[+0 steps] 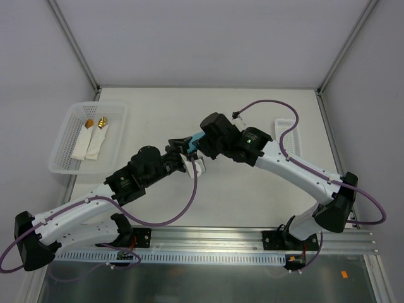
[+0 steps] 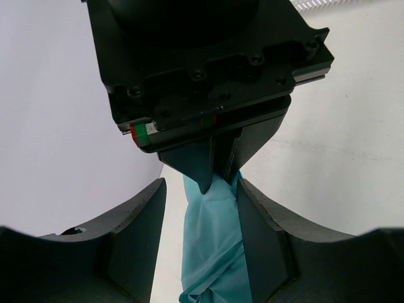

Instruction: Place the utensils on the paper napkin and roll it up

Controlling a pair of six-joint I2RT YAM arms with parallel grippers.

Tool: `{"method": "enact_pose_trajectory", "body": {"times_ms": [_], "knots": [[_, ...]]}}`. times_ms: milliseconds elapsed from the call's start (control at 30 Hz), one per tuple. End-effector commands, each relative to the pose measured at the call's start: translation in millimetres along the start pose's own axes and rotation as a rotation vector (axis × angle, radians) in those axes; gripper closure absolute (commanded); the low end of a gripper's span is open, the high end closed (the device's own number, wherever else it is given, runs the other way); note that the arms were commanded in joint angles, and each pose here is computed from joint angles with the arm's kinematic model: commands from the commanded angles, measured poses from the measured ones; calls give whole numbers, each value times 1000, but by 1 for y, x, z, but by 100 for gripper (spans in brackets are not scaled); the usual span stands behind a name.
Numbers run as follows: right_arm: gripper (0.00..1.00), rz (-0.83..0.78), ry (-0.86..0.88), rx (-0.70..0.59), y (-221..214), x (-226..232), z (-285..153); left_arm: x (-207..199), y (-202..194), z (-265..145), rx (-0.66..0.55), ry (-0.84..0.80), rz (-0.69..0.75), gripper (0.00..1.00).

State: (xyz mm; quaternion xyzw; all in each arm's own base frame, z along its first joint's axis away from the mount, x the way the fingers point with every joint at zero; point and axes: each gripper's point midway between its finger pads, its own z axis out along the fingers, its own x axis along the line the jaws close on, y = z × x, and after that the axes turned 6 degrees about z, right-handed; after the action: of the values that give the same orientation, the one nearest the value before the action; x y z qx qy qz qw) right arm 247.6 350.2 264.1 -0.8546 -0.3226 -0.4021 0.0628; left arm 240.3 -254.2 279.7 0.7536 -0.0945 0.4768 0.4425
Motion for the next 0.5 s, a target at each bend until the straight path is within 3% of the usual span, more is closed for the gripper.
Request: {"method": "enact_pose_trajectory", "body": {"times_ms": [0, 467], "knots": [[100, 52, 79, -41, 13, 22, -21, -2, -8, 2, 45, 4, 44, 51], [100, 69, 91, -65, 23, 19, -27, -11, -28, -1, 163, 10, 164, 50]]}}
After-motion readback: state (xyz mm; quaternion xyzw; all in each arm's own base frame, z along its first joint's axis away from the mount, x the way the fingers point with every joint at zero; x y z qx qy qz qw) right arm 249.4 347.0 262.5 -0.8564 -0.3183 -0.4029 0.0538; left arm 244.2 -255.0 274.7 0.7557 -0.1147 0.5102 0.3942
